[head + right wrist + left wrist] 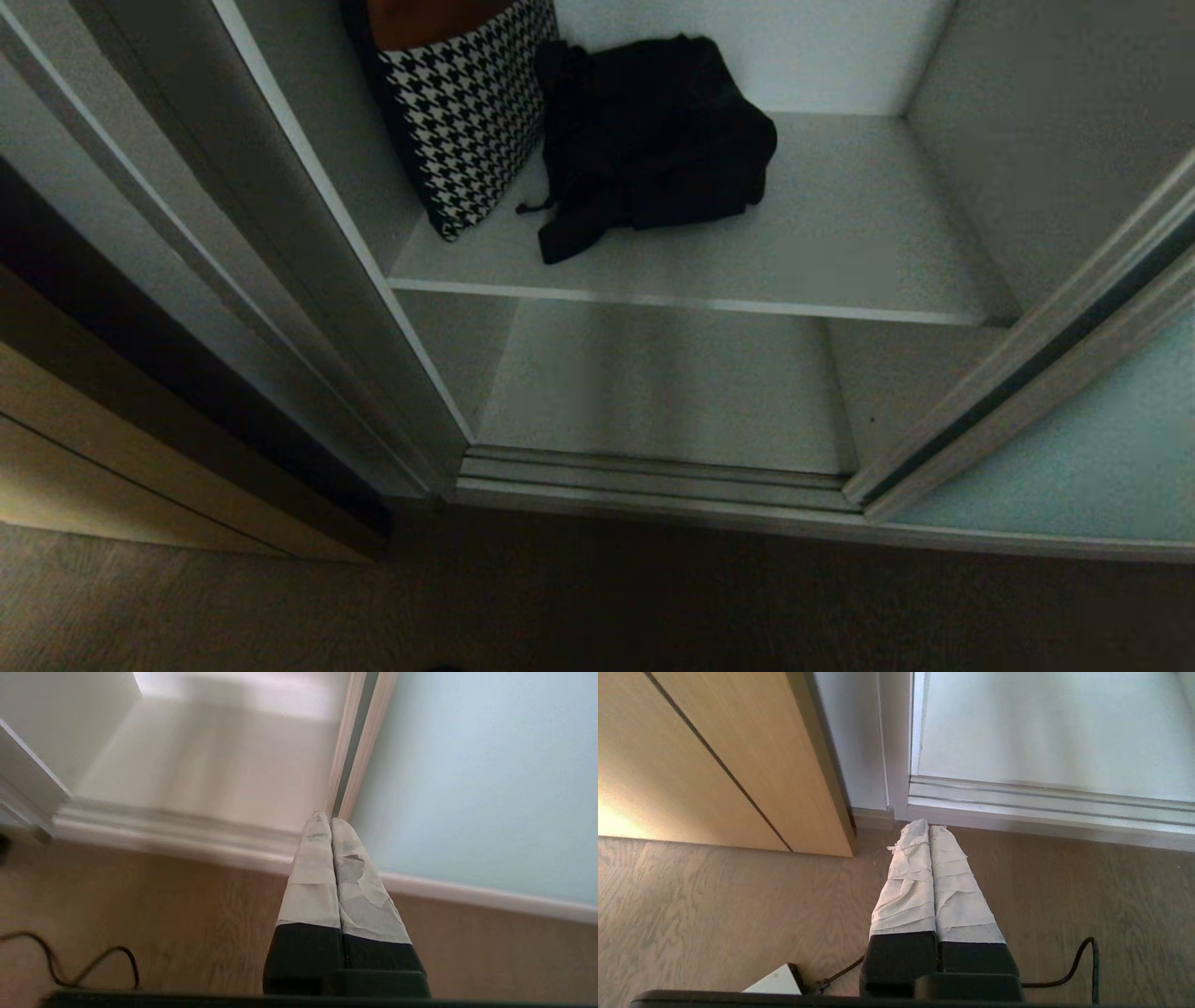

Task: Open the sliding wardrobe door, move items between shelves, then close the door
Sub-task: Close the door

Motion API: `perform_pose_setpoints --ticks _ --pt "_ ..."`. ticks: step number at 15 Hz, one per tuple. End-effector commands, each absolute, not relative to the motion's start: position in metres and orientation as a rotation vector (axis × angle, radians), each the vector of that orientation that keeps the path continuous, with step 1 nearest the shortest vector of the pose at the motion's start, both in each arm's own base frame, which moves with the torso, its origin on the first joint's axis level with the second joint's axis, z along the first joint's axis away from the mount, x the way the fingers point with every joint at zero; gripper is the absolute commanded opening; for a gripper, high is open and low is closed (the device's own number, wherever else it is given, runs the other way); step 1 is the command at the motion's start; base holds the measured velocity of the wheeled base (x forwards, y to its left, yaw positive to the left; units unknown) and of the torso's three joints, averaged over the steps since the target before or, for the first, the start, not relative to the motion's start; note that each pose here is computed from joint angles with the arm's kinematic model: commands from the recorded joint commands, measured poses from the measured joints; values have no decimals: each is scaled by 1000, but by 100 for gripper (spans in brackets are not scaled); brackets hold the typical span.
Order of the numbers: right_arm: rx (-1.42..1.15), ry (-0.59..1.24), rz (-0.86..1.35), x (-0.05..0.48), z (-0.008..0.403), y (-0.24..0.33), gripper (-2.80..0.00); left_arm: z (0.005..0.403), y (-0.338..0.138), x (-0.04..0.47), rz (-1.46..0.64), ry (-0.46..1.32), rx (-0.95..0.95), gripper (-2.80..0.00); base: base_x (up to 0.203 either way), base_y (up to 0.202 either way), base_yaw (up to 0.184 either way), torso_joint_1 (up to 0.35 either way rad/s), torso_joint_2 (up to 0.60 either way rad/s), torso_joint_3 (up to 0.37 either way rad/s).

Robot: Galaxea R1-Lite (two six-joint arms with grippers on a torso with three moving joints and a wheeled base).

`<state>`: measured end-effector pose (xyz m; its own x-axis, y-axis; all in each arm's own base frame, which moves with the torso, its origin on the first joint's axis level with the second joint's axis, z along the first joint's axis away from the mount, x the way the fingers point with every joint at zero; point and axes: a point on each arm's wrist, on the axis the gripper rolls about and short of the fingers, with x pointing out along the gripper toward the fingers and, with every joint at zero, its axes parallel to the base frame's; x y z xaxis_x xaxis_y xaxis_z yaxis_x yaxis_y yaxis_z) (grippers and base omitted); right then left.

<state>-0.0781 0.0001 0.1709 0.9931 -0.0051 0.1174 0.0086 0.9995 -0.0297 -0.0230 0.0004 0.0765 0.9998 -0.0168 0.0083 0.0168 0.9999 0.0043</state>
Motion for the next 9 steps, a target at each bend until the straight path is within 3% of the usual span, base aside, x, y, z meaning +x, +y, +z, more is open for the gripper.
perform_pose_setpoints --ticks 1,9 --pt "-29 -117 -10 -89 205 0 -280 77 0 -23 -17 -9 5 -280 0 0 0 0 0 0" --pt "145 -155 -207 -74 324 -6 -280 76 0 -23 -17 -9 5 -280 0 0 0 0 0 0"
